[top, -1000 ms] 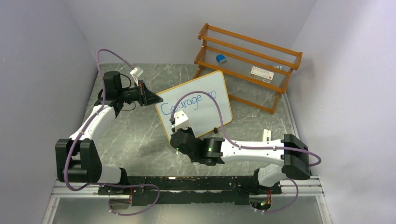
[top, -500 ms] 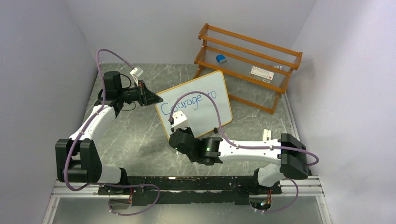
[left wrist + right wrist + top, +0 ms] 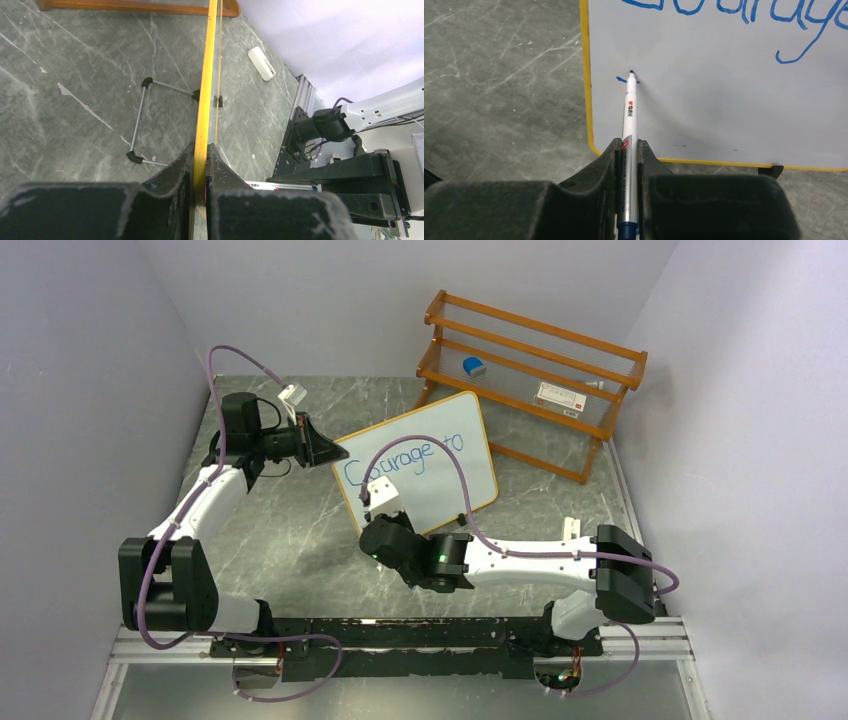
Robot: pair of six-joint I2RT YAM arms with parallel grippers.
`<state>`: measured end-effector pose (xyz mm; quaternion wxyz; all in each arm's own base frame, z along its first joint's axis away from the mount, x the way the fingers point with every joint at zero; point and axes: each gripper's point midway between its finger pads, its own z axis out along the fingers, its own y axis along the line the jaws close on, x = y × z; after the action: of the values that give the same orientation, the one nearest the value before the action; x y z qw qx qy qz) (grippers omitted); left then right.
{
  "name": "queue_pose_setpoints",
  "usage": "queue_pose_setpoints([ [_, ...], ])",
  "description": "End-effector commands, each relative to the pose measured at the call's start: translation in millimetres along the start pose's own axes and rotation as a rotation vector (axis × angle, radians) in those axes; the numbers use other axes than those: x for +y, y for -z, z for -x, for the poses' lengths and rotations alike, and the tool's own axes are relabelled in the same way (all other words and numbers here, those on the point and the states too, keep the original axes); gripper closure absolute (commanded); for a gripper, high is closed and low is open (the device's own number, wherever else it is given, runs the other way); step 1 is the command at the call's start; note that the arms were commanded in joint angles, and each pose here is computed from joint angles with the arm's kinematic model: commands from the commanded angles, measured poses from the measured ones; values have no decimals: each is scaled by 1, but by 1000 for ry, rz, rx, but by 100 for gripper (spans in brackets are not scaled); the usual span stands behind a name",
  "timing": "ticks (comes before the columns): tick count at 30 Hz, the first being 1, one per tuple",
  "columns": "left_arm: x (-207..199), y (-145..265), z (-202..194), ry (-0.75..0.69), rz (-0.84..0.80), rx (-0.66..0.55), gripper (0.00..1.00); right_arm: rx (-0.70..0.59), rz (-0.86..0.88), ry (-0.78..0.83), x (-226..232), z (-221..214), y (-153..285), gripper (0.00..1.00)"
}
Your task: Write a sentence on the whiteboard
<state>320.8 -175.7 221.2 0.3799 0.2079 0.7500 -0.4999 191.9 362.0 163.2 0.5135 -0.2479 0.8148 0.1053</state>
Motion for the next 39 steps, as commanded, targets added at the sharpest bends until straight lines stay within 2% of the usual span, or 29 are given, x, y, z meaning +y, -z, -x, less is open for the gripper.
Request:
queue_pose_setpoints([
  [1, 9, -7, -19, 17, 43, 44, 95, -19, -20, -18, 0, 10, -4, 100],
  [39, 8, -7, -18, 17, 43, 43, 95, 104, 0, 22, -4, -22, 4, 100],
])
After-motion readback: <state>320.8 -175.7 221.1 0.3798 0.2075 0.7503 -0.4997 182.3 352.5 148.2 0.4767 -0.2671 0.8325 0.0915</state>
